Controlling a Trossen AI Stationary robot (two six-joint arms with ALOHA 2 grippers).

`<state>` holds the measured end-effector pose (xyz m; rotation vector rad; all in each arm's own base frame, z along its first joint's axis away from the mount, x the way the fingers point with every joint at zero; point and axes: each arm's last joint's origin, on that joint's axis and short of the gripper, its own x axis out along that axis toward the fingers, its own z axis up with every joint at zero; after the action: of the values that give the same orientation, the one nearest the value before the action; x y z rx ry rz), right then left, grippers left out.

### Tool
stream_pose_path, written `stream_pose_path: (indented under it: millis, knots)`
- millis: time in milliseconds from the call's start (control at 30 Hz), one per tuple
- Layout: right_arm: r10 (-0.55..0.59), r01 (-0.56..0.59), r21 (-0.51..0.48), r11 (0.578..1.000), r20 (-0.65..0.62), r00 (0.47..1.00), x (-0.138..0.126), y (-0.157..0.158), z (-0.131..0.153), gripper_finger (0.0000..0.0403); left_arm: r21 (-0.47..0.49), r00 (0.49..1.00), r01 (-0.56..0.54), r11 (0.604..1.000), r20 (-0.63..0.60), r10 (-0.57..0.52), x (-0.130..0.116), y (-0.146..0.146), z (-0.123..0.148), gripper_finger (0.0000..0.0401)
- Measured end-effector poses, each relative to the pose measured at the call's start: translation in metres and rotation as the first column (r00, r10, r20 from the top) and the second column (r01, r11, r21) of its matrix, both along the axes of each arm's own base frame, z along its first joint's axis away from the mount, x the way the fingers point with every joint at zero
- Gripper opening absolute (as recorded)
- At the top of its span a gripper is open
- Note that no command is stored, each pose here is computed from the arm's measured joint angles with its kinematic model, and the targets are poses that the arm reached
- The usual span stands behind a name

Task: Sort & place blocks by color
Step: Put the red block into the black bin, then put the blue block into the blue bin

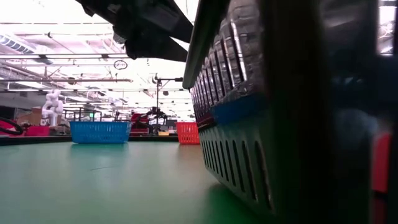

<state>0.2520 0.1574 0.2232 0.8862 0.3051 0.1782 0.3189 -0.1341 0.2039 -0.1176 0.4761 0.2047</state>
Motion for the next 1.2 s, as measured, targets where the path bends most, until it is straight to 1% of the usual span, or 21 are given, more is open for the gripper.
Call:
stream_pose_path:
  millis: [100,200,300,367,467,567,667,800,867,933,1000,1067,1133,1200]
  knots:
    - [0.043,-0.043,-0.021,0.999,-0.001,0.999,0.001,0.023,-0.016,0.0117,-0.001,1.000,-0.025,1.000,0.001,0.025,0.003,0.008,0.000,0.0238]
    - [0.089,-0.092,-0.085,0.992,-0.032,0.996,0.006,0.042,-0.029,0.0117,-0.006,0.999,-0.036,0.999,-0.004,0.036,0.007,0.017,0.000,0.0229]
    - [0.131,-0.136,-0.163,0.977,-0.043,0.990,0.010,0.054,-0.039,0.0117,-0.027,0.999,-0.030,0.999,-0.012,0.030,0.010,0.024,0.000,0.0228]
    - [0.189,-0.193,-0.209,0.959,-0.040,0.981,0.012,0.061,-0.042,0.0117,-0.041,1.000,-0.025,0.999,-0.016,0.025,0.011,0.028,0.000,0.0228]
    - [0.240,-0.237,-0.293,0.926,-0.026,0.970,0.013,0.068,-0.045,0.0118,-0.050,1.000,-0.022,0.999,-0.020,0.021,0.013,0.031,-0.001,0.0227]
    - [0.280,-0.270,-0.355,0.895,-0.025,0.960,0.011,0.072,-0.049,0.0136,-0.044,0.999,-0.019,0.999,-0.028,0.018,0.013,0.033,-0.001,0.0227]
    - [0.292,-0.278,-0.398,0.874,-0.026,0.956,0.011,0.071,-0.050,0.0153,-0.022,0.998,-0.020,1.000,-0.056,0.019,0.012,0.036,-0.003,0.0227]
    - [0.301,-0.284,-0.438,0.853,-0.032,0.953,0.011,0.071,-0.051,0.0159,-0.013,0.996,-0.028,1.000,-0.083,0.027,0.015,0.040,-0.009,0.0227]
    - [0.299,-0.283,-0.443,0.850,-0.036,0.954,0.011,0.071,-0.052,0.0161,-0.032,0.995,0.006,0.999,-0.098,-0.009,0.017,0.037,-0.016,0.0227]
    - [0.258,-0.248,-0.453,0.856,-0.040,0.965,0.011,0.069,-0.052,0.0166,-0.035,0.992,0.051,0.998,-0.111,-0.055,0.020,0.035,-0.023,0.0227]
    - [0.228,-0.220,-0.469,0.856,-0.039,0.973,0.011,0.068,-0.053,0.0173,0.005,0.985,0.106,0.994,-0.134,-0.104,0.023,0.032,-0.032,0.0227]
    - [0.232,-0.219,-0.482,0.849,-0.032,0.972,0.011,0.068,-0.053,0.0182,0.078,0.976,0.157,0.984,-0.166,-0.143,0.025,0.032,-0.040,0.0228]
    - [0.238,-0.220,-0.490,0.843,-0.027,0.971,0.011,0.068,-0.052,0.0191,0.169,0.960,0.224,0.960,-0.206,-0.188,0.027,0.033,-0.047,0.0227]
    - [0.248,-0.225,-0.508,0.831,-0.023,0.968,0.011,0.069,-0.052,0.0200,0.264,0.940,0.297,0.918,-0.250,-0.233,0.029,0.035,-0.052,0.0227]
